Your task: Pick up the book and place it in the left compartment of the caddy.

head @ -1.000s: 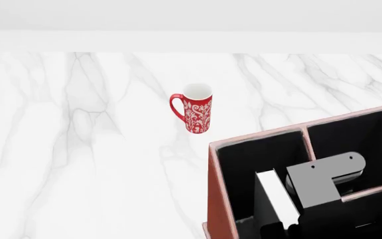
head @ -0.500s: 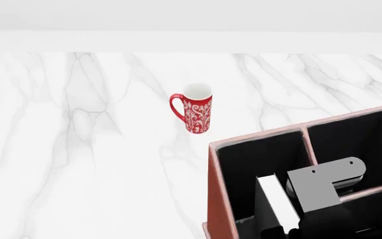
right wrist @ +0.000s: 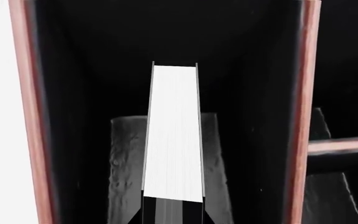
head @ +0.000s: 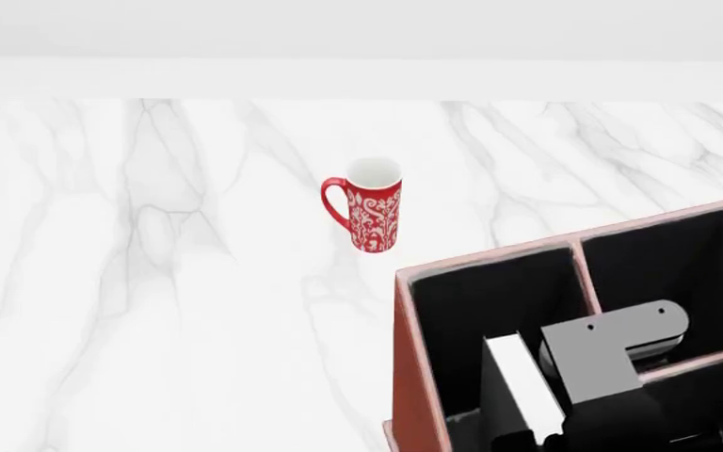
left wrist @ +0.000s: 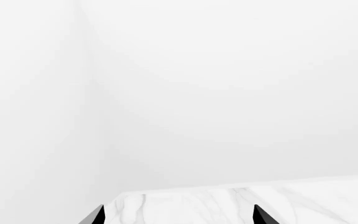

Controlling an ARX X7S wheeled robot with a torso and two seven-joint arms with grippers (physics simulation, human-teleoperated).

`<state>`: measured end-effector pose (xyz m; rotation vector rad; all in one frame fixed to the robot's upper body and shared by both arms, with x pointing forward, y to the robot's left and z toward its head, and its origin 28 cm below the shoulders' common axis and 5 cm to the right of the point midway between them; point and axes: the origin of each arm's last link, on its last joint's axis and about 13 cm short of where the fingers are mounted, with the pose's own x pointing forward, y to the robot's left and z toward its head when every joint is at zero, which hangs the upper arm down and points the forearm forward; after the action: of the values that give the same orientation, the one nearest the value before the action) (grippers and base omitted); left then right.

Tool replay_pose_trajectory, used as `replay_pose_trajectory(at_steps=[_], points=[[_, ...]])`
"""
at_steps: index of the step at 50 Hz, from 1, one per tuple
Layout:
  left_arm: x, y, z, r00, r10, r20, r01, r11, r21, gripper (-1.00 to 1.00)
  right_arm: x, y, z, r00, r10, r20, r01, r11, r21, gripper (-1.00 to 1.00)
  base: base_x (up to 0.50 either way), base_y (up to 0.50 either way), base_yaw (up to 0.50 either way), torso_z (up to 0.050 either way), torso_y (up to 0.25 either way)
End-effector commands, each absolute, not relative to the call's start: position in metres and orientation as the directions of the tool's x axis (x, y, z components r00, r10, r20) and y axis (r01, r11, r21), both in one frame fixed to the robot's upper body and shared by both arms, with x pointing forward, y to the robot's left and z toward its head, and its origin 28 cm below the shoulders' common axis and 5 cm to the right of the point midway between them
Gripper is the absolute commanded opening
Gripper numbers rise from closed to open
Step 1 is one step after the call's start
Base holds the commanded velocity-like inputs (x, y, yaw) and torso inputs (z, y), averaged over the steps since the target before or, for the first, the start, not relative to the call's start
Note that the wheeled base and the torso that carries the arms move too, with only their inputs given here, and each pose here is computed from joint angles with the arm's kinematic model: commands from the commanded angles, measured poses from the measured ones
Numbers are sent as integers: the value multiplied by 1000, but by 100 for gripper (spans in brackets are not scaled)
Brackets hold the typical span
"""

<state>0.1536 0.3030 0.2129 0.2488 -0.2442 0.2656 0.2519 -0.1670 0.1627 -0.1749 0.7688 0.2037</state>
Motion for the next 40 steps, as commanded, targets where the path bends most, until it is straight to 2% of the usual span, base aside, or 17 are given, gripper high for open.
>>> replay_pose_trajectory(at_steps=[1, 18, 19, 40], points=[[154, 303, 213, 936, 229, 269, -289, 934, 210, 100, 258, -170, 169, 742, 102, -663, -240, 963, -121, -100, 0, 0, 0, 0, 0], [154, 303, 212, 936, 227, 268, -286, 935, 209, 100, 258, -169, 169, 739, 105, -666, -244, 962, -119, -100, 0, 0, 0, 0, 1], [154, 303, 213, 937, 226, 268, -286, 935, 209, 100, 258, -169, 169, 739, 105, -665, -242, 963, -117, 100, 0, 0, 0, 0, 0], [153, 303, 213, 937, 226, 267, -285, 936, 207, 100, 256, -168, 177, 753, 111, -649, -245, 962, -120, 100, 0, 0, 0, 0, 0]])
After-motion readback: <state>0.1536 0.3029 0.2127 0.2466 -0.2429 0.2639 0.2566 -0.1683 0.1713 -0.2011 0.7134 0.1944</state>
